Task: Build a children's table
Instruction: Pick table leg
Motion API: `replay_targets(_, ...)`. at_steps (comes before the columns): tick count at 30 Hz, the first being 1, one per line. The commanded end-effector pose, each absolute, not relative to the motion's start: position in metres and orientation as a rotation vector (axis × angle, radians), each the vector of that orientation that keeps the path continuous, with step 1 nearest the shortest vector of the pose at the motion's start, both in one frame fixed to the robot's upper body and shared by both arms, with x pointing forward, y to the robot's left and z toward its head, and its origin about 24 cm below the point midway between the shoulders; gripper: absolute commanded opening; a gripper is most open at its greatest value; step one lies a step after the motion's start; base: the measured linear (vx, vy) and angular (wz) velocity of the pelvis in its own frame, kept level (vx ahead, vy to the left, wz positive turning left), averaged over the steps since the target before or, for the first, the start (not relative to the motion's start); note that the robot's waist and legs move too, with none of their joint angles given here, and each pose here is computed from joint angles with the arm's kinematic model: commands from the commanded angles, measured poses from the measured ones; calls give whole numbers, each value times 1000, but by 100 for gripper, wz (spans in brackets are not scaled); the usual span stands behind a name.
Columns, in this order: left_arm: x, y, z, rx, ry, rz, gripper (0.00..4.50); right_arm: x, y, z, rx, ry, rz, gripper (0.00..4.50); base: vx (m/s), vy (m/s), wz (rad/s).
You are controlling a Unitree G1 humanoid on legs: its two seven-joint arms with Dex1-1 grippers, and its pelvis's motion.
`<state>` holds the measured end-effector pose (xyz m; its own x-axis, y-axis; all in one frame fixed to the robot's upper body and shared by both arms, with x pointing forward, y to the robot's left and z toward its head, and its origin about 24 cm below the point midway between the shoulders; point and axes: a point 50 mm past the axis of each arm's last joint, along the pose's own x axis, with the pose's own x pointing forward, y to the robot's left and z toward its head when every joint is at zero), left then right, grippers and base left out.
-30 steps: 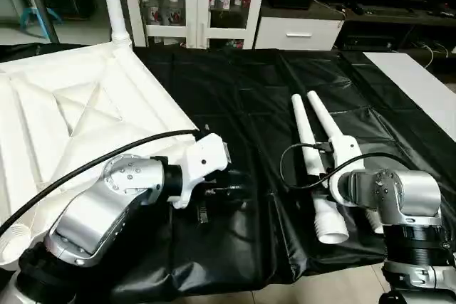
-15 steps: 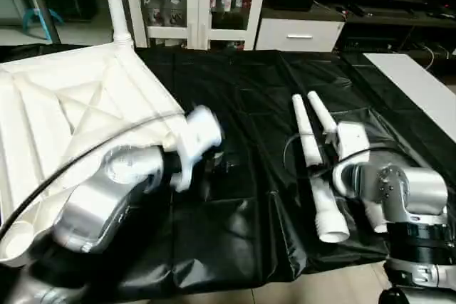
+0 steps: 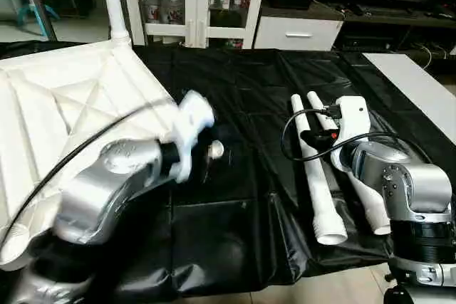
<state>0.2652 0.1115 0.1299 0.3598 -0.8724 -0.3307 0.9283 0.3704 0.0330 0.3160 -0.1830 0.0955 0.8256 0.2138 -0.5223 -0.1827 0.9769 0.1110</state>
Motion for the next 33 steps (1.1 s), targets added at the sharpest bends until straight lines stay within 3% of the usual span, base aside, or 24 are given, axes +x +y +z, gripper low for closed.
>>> replay_targets(1,257,108,125,321,306,-1243,301,312,-189,91,-10,647,169,188,0,0,0)
replay_targets(2,254,109,121,389,354,-1276,309,309,-190,88,-26,698,159,195,0,0,0)
replay_targets(8,253,106,120,422,370,-1296,313,303,-192,83,-67,801,129,240,0,0,0)
replay_targets(17,249,106,119,445,374,-1326,313,295,-190,70,-27,915,155,327,0,0,0)
replay_targets(22,250,106,120,459,365,-1316,313,287,-188,56,4,989,172,327,0,0,0)
replay_targets(23,250,106,120,459,365,-1315,313,286,-188,55,13,994,176,301,0,0,0)
replay_targets(33,253,107,120,484,349,-1304,313,283,-188,50,70,1006,170,218,0,0,0)
